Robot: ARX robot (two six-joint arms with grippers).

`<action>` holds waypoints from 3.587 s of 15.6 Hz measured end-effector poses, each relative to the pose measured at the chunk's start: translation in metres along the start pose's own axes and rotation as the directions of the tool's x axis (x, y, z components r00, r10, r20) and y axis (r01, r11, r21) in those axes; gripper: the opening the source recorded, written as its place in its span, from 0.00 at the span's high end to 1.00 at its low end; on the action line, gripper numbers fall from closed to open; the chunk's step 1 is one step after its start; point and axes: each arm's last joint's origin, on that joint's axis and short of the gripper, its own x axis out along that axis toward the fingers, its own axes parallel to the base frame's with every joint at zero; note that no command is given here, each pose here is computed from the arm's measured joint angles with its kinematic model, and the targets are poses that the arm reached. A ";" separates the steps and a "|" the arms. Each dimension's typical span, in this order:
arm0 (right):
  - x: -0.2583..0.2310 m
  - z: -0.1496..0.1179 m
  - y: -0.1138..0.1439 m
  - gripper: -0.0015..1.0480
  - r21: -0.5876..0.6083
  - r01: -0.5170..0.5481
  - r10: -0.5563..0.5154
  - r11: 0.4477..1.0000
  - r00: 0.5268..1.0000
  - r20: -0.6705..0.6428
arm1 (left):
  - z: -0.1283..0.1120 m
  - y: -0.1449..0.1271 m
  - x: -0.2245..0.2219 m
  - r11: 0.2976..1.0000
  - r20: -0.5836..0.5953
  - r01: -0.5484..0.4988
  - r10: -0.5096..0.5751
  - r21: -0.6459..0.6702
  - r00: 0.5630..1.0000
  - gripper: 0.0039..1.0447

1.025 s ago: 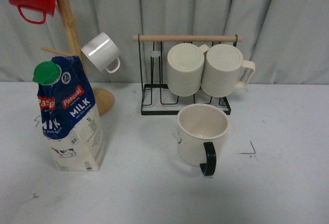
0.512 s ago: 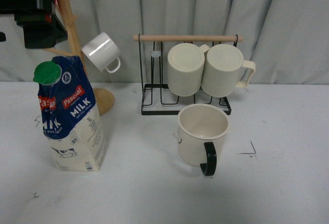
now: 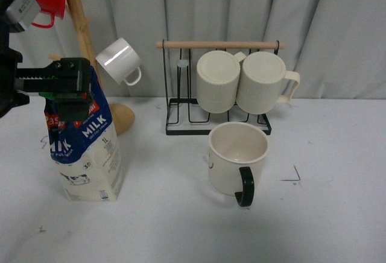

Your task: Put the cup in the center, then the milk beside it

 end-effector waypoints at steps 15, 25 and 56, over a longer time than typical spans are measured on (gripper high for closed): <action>0.000 0.000 0.000 0.06 0.000 0.000 0.000 1.000 1.000 0.000 | -0.011 -0.015 0.010 0.999 -0.032 -0.021 0.022 0.033 0.999 0.96; 0.000 0.000 0.000 0.06 0.000 0.000 0.000 1.000 1.000 0.000 | 0.012 -0.083 0.013 0.989 -0.001 0.067 -0.068 0.134 0.998 0.96; 0.000 0.000 0.000 0.06 0.000 0.000 0.000 1.000 1.000 0.000 | 0.020 -0.099 -0.040 0.982 0.077 0.183 -0.179 -0.043 0.981 0.06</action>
